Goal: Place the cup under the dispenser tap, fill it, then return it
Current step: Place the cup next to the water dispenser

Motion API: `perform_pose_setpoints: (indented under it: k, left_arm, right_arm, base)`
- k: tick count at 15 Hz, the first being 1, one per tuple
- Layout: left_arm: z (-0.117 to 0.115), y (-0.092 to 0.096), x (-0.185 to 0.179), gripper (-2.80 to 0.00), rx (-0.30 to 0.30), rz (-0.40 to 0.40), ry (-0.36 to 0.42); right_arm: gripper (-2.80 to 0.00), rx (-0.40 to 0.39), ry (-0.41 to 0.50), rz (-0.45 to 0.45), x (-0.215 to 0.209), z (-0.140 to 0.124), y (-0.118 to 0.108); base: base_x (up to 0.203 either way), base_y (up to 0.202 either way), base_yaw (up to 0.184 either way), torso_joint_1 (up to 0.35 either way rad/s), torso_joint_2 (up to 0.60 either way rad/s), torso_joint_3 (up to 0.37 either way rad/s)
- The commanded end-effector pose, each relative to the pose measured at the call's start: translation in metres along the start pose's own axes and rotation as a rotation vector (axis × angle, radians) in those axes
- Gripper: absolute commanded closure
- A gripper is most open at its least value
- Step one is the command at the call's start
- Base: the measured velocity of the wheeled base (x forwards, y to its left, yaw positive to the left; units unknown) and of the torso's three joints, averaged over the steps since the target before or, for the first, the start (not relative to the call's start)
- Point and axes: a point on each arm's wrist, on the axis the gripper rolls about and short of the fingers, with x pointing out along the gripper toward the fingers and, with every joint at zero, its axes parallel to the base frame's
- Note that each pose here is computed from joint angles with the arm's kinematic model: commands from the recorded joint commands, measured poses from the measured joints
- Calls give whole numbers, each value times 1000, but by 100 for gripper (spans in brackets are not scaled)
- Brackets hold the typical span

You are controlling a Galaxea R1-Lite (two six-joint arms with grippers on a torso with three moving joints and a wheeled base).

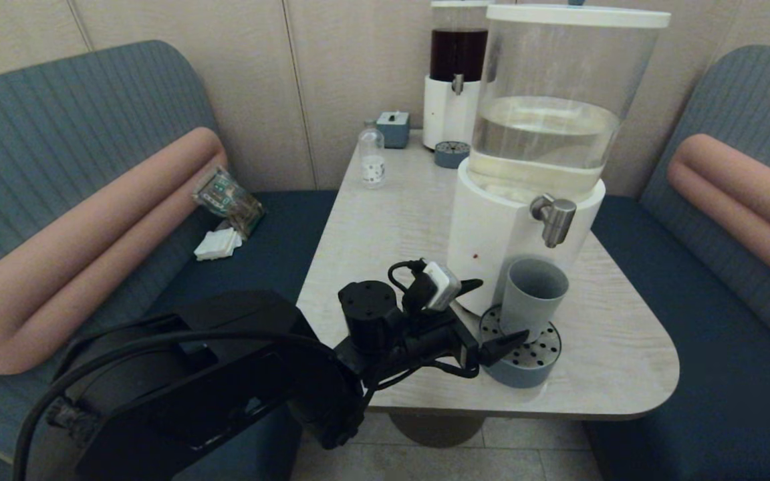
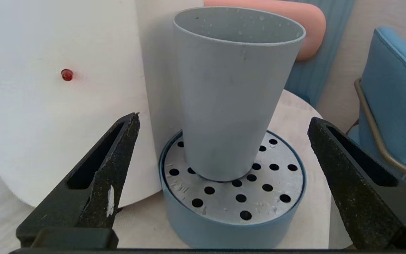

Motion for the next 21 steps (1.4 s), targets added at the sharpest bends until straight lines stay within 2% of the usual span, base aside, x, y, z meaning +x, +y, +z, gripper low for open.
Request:
perform_pose_setpoints:
  k: [1, 7, 21]
  left_arm:
    - [-3, 2, 4, -280, 8, -5, -15]
    - [-9, 7, 16, -280, 17, -14, -39]
    - [-14, 13, 36, -280, 18, -27, -40]
  right_arm:
    - [0, 0, 3, 0, 0, 0, 0]
    - [0, 0, 3, 1, 0, 0, 0]
    - [0, 0, 2, 0, 0, 0, 0]
  base:
    - [0, 0, 0, 0, 0, 0]
    - [0, 0, 0, 0, 0, 0]
    - [0, 0, 0, 0, 0, 0]
